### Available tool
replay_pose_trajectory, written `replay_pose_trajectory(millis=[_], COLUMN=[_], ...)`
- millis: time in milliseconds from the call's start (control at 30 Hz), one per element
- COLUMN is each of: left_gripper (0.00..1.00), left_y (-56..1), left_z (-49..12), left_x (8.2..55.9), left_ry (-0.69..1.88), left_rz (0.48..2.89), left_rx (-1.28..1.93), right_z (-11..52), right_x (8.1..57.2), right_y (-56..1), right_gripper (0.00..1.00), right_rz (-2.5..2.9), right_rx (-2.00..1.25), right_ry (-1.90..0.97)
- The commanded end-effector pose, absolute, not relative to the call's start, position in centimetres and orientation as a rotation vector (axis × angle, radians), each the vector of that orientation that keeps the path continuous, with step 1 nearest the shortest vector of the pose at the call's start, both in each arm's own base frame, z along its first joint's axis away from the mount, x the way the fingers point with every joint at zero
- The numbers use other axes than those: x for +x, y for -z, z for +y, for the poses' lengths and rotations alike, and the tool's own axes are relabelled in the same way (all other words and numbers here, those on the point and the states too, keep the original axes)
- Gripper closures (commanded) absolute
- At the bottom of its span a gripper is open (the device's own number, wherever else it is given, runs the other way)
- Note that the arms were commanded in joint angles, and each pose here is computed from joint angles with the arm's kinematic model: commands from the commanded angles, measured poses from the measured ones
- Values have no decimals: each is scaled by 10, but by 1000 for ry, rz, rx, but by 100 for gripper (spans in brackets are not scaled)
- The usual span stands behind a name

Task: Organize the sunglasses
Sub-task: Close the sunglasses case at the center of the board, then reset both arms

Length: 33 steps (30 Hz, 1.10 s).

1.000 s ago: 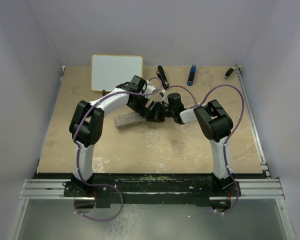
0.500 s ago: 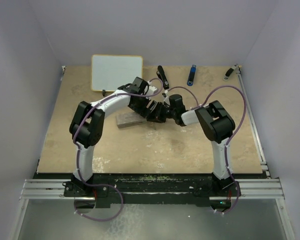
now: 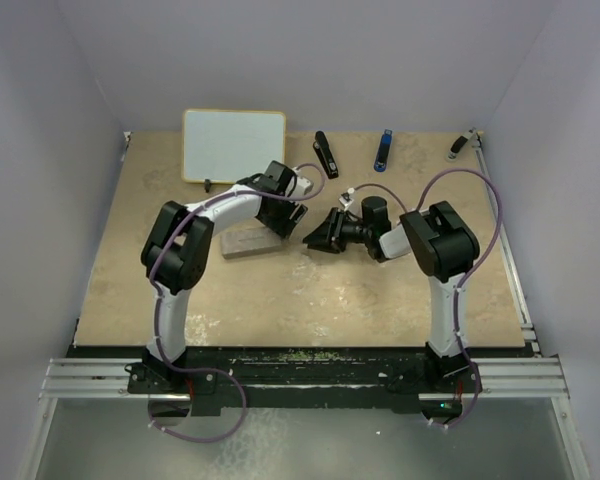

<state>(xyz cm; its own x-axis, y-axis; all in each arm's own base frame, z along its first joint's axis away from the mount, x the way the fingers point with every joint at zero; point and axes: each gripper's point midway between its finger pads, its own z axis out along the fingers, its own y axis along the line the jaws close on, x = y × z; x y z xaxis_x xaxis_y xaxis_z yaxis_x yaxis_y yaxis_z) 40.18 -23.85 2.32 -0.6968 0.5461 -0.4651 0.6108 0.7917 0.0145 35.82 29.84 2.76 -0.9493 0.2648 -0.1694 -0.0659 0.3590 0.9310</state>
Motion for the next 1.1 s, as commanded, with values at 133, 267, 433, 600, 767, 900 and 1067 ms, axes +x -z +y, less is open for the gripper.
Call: replay_pose_trajectory(millis=[133, 267, 433, 600, 767, 900, 1067], left_gripper=[23, 15, 7, 2, 2, 2, 2], left_y=[-6, -45, -127, -232, -301, -317, -306], left_z=[-215, -227, -239, -218, -165, -133, -101], left_x=[390, 398, 408, 418, 407, 370, 311], left_ry=[112, 170, 220, 89, -167, -220, -201], left_rz=[2593, 2514, 2341, 2131, 1992, 1977, 1972], left_rx=[913, 926, 911, 814, 708, 674, 673], right_z=[288, 280, 250, 223, 186, 161, 135], right_x=[345, 352, 366, 375, 360, 334, 296], right_y=[-50, -56, -64, -140, -215, -259, -301], right_gripper=[53, 51, 46, 28, 14, 5, 1], right_rz=[2304, 2320, 2434, 2306, 2159, 2076, 1960], right_rx=[109, 93, 97, 58, 85, 80, 79], right_ry=[-1695, -1581, -1176, -950, -758, -667, -611])
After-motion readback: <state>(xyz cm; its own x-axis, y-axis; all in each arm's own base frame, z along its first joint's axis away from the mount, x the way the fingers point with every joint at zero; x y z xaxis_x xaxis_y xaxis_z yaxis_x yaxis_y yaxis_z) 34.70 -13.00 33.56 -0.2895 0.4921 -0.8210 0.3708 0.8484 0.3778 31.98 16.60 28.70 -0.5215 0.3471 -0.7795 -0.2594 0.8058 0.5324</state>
